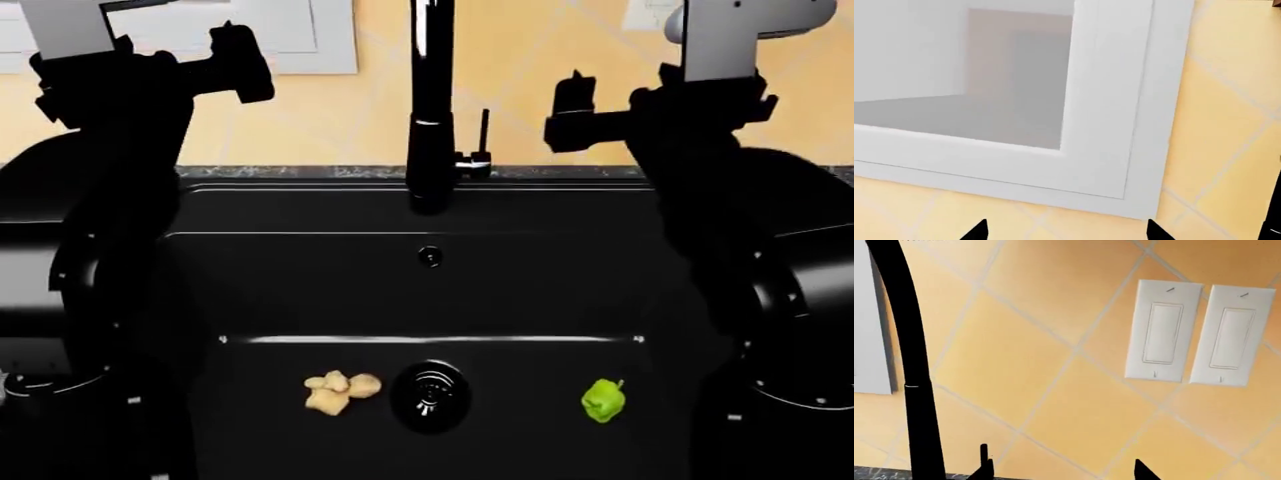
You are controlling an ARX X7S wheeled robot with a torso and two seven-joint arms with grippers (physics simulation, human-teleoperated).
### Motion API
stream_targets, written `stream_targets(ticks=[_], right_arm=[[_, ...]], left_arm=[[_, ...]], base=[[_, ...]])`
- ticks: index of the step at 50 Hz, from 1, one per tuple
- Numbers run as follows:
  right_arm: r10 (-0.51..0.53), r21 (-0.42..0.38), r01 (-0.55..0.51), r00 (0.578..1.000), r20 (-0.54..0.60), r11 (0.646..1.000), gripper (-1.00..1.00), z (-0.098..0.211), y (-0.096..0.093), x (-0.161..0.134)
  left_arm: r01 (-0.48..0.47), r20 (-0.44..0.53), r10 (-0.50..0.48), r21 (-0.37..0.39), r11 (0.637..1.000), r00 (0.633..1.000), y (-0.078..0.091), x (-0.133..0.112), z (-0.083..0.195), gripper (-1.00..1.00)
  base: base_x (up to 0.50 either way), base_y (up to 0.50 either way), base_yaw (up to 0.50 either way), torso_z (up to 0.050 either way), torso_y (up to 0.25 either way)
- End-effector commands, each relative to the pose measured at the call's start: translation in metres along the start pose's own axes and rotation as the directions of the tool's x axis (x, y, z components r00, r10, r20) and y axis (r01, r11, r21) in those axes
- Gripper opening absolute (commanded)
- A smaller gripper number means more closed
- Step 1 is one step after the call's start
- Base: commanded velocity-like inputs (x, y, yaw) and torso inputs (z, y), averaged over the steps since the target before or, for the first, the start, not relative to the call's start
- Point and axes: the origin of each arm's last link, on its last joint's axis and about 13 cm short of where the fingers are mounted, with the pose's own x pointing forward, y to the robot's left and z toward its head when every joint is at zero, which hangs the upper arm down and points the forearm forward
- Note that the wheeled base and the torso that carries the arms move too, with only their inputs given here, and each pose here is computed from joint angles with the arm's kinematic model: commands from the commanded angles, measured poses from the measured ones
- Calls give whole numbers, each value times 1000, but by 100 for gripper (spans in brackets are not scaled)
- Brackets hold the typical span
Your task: Pick the vegetables from the sink and place them on the cutting board.
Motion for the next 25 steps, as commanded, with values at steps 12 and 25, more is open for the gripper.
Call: stream_targets(ticks=[12,25], right_arm=[[-15,-50,14,1000,-7,999,100,11,-10,-13],[-1,-492,-153,955,-298,857,100,38,-35,-97]], left_arm=[[24,2,-24,35,999,1000,1,-4,5,100],[358,-219,-306,263,896,927,15,-83,7,100]], base=[[500,0,0,0,1],[266,0,0,0,0]])
